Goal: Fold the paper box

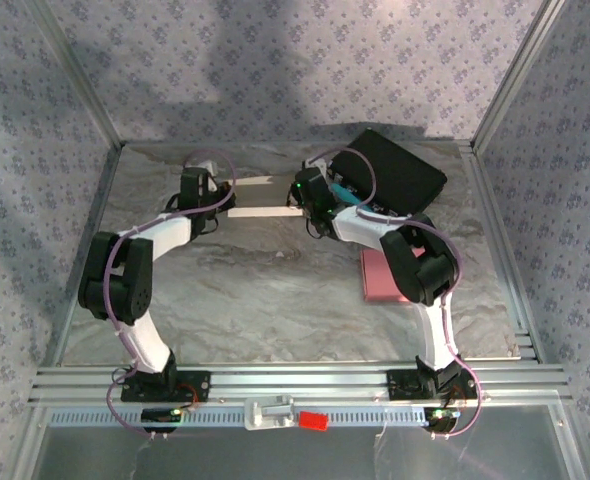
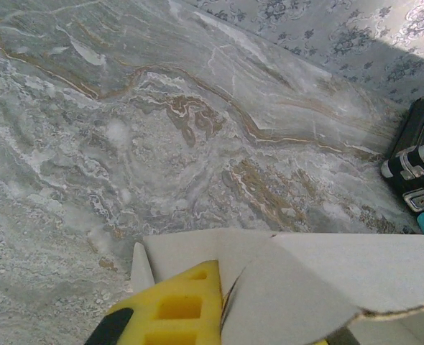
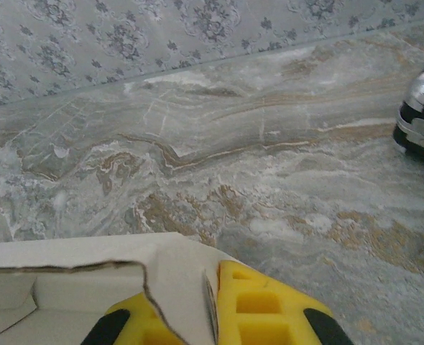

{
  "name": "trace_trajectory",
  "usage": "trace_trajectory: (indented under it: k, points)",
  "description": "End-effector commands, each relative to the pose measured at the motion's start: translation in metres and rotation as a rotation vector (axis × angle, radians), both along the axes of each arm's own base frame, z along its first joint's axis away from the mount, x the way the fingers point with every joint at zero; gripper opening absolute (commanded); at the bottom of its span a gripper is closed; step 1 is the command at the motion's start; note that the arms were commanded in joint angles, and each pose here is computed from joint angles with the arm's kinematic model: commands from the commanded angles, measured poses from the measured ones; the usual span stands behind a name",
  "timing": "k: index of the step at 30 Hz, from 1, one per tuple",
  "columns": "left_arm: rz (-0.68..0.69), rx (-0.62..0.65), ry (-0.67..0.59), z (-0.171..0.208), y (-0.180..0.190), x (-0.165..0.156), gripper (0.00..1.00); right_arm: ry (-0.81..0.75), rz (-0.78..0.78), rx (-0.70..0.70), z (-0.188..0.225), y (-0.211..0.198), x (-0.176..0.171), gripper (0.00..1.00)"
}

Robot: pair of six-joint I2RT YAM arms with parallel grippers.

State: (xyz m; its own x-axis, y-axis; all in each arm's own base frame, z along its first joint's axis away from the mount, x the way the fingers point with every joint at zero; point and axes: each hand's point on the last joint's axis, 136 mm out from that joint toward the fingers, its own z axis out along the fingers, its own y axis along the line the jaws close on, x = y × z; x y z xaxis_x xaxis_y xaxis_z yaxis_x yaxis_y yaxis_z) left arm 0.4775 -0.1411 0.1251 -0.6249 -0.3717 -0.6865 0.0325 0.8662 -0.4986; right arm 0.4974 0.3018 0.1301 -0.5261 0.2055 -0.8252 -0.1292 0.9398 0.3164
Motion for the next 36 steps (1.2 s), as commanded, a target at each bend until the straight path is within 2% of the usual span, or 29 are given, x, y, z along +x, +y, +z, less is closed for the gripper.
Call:
trace_trajectory:
  k: [1,4,8,9,15,20,25,28,32,36]
  points:
    - [-0.084,-0.011,0.025,-0.001,-0.023,-0.020,0.00,0.102,0.016,0.035,0.008,0.007,-0.025,0.11]
    - [-0.082,0.018,0.046,-0.008,-0.022,-0.027,0.00,0.191,0.004,0.063,0.016,0.004,-0.039,0.32]
    - [-0.058,0.050,0.061,-0.015,-0.016,-0.036,0.00,0.343,0.024,0.156,0.024,0.005,-0.067,0.50]
    - [-0.053,0.058,0.065,-0.017,-0.015,-0.038,0.00,0.401,0.035,0.189,0.023,0.006,-0.076,0.51]
    - [-0.050,0.078,0.086,-0.027,-0.015,-0.051,0.00,0.639,0.078,0.346,0.032,0.009,-0.123,0.57]
    - [-0.056,0.094,0.089,-0.032,-0.019,-0.058,0.00,0.663,0.059,0.474,0.077,0.000,-0.137,0.59]
    - [-0.051,0.099,0.094,-0.036,-0.019,-0.061,0.00,0.725,-0.014,0.597,0.105,-0.023,-0.126,0.60]
    - [-0.051,0.102,0.095,-0.037,-0.019,-0.062,0.00,0.778,-0.091,0.589,0.104,-0.052,-0.113,0.57]
    - [-0.054,0.105,0.098,-0.038,-0.020,-0.064,0.00,0.876,-0.175,0.566,0.078,-0.079,-0.097,0.56]
    - [-0.056,0.107,0.101,-0.038,-0.020,-0.066,0.00,0.997,-0.185,0.573,0.048,-0.076,-0.085,0.54]
